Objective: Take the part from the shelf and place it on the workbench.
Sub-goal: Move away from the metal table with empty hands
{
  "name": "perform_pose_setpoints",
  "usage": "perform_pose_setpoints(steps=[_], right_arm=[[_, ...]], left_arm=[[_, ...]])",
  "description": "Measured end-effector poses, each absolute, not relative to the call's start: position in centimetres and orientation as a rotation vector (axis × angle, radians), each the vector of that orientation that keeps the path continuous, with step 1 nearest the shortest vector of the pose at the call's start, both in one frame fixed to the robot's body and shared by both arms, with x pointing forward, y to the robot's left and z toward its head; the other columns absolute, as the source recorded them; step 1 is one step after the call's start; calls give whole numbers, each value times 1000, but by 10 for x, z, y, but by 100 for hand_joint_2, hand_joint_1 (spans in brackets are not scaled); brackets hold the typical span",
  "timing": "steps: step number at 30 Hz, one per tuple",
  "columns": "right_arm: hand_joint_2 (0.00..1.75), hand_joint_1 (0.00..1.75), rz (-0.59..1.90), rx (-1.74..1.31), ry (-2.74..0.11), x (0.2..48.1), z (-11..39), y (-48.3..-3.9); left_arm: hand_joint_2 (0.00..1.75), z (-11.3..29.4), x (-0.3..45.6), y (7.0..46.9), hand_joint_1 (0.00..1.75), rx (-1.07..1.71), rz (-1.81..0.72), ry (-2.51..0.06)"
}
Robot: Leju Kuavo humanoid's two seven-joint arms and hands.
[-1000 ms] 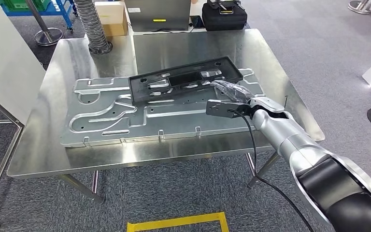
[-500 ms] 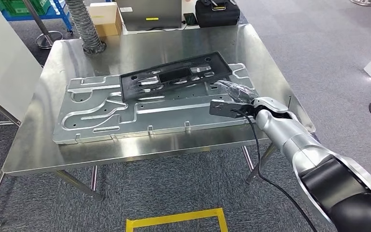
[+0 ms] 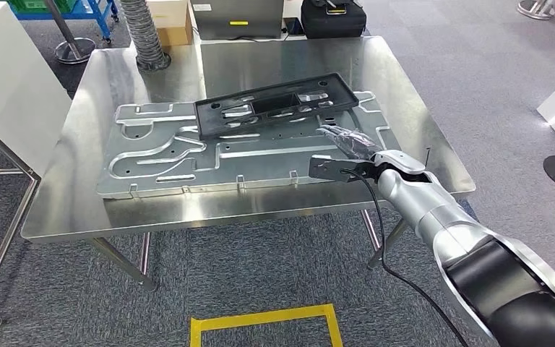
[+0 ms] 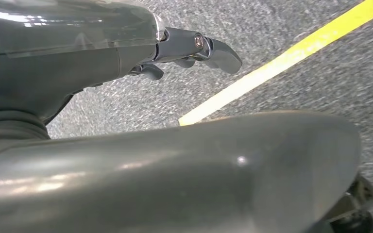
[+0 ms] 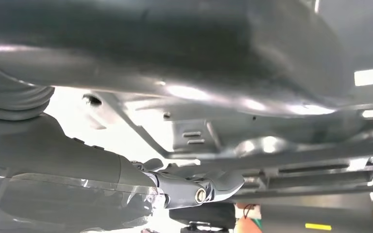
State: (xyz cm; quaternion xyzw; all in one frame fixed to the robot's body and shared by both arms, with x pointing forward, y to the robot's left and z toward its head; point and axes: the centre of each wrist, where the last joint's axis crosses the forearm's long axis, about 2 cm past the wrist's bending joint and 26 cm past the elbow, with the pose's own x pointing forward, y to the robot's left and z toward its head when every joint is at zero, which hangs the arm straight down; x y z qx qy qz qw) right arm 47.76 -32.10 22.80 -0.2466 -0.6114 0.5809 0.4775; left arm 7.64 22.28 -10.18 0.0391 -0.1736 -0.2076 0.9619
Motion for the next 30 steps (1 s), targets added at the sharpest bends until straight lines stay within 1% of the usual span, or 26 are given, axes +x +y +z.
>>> perform_pose_setpoints(steps=[8,17,30], right_arm=[[0,0,1432,-600,-1498,478,229,-315],[0,0,1450,-573,-1524,479,230,-296],[0,0,1448,-580,-1518,479,229,-301]], left_arm=[[0,-101,77,221,0,77,-413,-354],[0,-102,75,221,0,75,-402,-358],[0,-101,80,221,0,74,-408,-367]])
